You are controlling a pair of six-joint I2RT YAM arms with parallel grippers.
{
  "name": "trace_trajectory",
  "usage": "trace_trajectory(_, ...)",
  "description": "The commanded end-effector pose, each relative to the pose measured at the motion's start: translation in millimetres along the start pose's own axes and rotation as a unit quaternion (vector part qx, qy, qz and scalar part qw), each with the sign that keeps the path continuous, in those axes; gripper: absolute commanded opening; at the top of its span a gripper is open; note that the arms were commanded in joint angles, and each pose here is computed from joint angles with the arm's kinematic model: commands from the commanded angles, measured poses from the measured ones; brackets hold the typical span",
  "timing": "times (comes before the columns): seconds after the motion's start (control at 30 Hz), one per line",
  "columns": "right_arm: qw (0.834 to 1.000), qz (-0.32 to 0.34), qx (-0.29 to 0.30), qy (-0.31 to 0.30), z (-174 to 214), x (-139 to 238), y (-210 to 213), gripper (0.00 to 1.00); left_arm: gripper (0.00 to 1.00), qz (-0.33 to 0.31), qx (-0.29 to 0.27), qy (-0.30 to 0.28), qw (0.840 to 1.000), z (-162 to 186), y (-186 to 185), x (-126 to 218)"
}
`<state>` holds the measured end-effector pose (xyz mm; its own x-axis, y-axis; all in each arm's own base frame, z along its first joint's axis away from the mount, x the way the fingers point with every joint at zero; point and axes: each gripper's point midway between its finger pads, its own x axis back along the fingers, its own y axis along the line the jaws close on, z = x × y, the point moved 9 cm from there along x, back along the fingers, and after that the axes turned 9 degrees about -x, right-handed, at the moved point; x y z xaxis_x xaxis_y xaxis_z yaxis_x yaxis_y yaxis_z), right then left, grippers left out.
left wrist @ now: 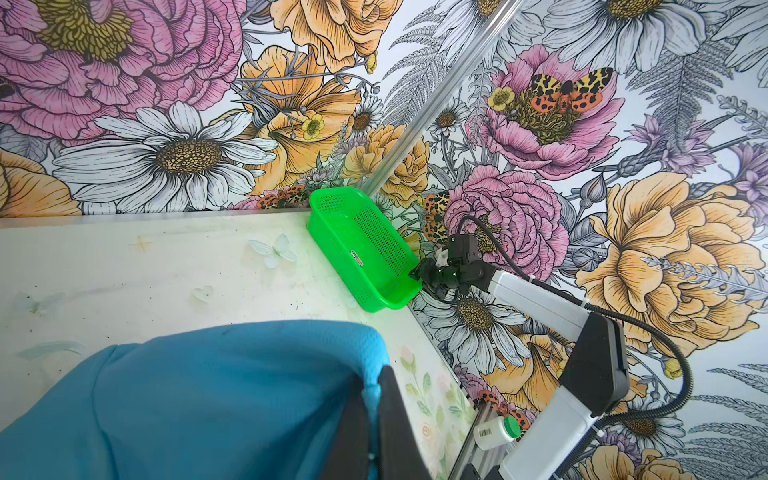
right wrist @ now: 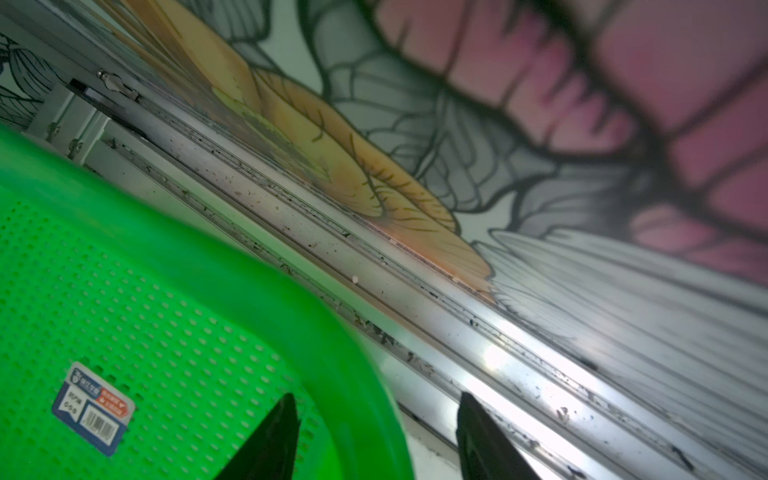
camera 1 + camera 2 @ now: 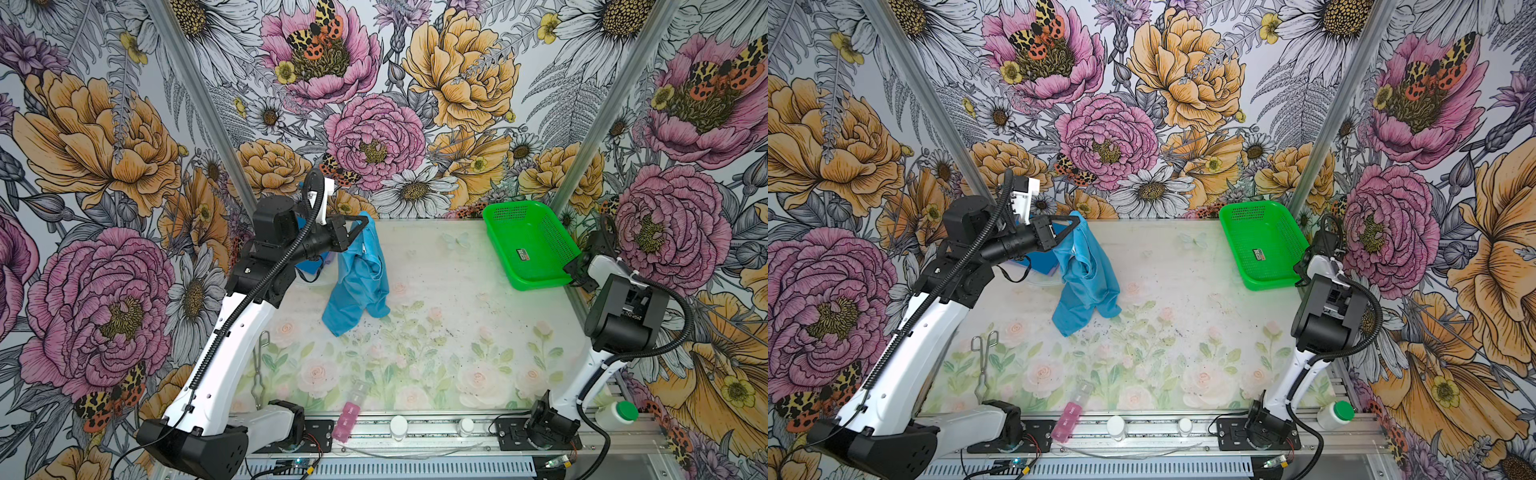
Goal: Fold and stack the t-shirts
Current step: 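Push the green basket farther away with the right gripper while the left holds the shirt, then lower the shirt onto the table with the left gripper while the right returns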
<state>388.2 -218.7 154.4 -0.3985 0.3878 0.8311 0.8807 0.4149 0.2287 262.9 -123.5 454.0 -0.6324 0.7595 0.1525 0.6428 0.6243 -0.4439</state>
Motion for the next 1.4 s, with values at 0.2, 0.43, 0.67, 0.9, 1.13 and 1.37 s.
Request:
trace_trajectory(0.2,0.994,-0.086,0.062,-0.03,8.2,76.6,21.3,0.82,0.0,0.057,-0.044,-0.011,0.997,-7.0,-19.6,-15.1)
trace_trajectory(0.43,0.93,-0.302,0.208,0.003,60.8,174.6,51.0,0.89,0.0,0.151,-0.072,-0.008,0.986,-20.2,-63.9,-43.6)
trace_trajectory(0.67,0.797,-0.465,0.386,-0.008,164.0,250.5,52.5,0.89,0.0,0.133,-0.064,-0.057,0.987,-42.8,-82.4,-53.5)
trace_trajectory(0.9,0.764,-0.49,0.419,-0.035,207.0,281.7,40.7,0.9,0.0,0.185,-0.012,-0.113,0.976,-39.7,-82.6,-62.1)
trace_trajectory(1.13,0.805,-0.423,0.414,-0.026,203.6,266.0,43.6,0.92,0.01,0.027,0.053,-0.066,0.996,15.3,24.5,-68.2)
trace_trajectory(1.37,0.831,-0.371,0.412,0.049,220.3,233.2,50.2,0.92,0.71,-0.19,0.153,-0.001,0.97,69.9,142.5,-15.4)
